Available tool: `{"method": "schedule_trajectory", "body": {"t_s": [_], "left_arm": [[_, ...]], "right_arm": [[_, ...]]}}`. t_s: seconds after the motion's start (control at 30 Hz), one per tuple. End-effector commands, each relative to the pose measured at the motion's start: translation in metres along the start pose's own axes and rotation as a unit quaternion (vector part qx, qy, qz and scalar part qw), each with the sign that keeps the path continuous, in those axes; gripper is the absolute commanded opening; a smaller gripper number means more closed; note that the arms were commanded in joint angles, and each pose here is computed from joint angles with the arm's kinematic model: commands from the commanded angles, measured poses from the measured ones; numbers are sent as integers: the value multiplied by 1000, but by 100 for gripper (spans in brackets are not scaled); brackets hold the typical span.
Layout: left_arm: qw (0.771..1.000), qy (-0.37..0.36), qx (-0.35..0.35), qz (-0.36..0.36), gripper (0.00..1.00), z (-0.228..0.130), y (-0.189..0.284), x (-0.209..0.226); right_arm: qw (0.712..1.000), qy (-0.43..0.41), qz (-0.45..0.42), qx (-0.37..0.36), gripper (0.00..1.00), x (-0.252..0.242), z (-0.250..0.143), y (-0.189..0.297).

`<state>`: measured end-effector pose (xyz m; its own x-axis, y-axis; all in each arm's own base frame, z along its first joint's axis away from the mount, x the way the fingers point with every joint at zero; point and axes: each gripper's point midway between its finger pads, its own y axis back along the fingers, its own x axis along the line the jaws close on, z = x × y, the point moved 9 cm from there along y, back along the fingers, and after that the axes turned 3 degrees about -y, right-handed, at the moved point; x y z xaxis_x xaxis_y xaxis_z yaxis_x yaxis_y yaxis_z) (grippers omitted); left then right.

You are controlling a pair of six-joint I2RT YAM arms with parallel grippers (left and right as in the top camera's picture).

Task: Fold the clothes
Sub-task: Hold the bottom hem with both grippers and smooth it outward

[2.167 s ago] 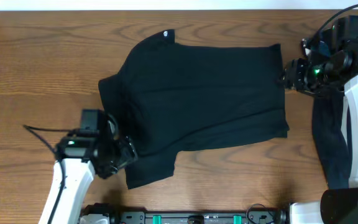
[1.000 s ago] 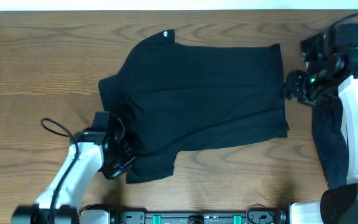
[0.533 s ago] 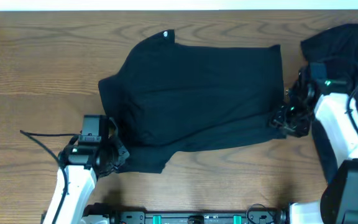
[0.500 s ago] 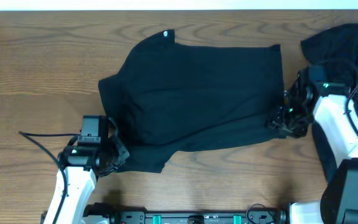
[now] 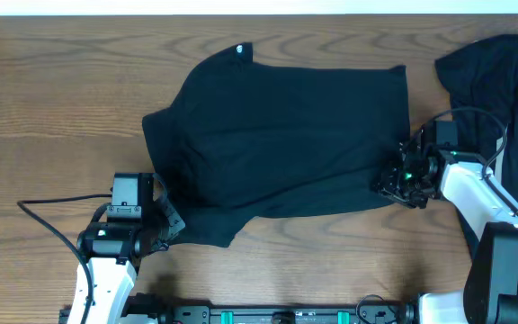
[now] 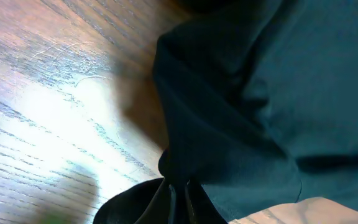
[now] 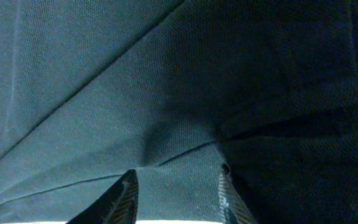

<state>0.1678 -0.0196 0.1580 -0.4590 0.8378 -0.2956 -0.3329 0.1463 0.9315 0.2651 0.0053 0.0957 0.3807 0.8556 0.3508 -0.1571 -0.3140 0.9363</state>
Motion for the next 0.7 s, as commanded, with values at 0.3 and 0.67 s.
{"method": "schedule_trajectory", "body": {"t_s": [0.3,0.67], "left_arm": [[1000,-10,-1,11,6,0,6,1],[1000,-9,6,15,6,-2,6,2]], "right_arm": [[1000,-7,18,-22,48,8,7,-10],[999,19,-9,31,17,16,-7,-42]]}}
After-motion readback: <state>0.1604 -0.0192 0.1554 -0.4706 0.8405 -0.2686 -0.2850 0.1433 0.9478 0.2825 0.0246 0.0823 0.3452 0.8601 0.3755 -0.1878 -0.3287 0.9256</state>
